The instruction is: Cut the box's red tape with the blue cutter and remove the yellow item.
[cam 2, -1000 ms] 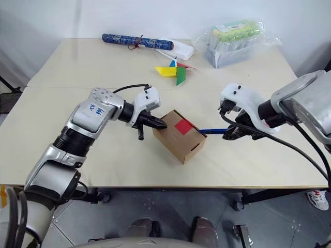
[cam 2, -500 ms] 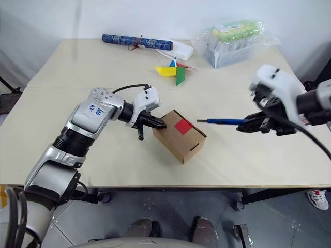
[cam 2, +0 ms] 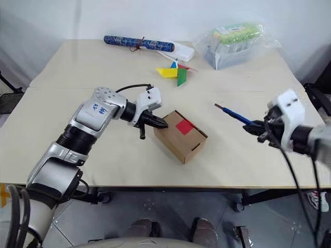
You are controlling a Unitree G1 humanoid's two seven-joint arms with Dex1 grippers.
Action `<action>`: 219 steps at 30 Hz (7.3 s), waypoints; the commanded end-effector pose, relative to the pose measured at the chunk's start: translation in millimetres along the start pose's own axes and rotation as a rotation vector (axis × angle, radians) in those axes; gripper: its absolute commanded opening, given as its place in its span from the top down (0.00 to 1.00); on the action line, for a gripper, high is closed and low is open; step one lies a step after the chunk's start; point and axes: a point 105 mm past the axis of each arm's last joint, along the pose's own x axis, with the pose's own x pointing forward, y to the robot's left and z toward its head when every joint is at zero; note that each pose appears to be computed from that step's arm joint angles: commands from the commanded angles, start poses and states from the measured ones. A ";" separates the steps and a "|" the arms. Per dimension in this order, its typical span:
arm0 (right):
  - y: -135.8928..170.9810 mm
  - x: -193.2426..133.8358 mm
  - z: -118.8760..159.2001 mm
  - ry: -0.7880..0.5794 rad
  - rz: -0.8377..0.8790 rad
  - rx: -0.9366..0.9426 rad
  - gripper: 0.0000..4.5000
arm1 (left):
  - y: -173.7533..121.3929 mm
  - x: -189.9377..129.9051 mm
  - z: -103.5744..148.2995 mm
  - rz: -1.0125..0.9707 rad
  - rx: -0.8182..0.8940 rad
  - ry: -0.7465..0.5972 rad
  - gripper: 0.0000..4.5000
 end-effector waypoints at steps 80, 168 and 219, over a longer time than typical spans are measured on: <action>100.2 93.9 18.3 0.155 0.540 -0.345 1.00 | -5.6 -2.6 -42.4 0.080 -0.337 0.084 1.00; 86.7 87.8 -18.6 0.387 0.088 0.298 0.01 | -23.5 -3.4 -12.4 -0.198 -0.007 0.012 1.00; 77.3 48.3 -46.8 0.478 0.153 0.167 0.01 | -30.9 5.2 -24.4 -0.186 -0.019 0.050 1.00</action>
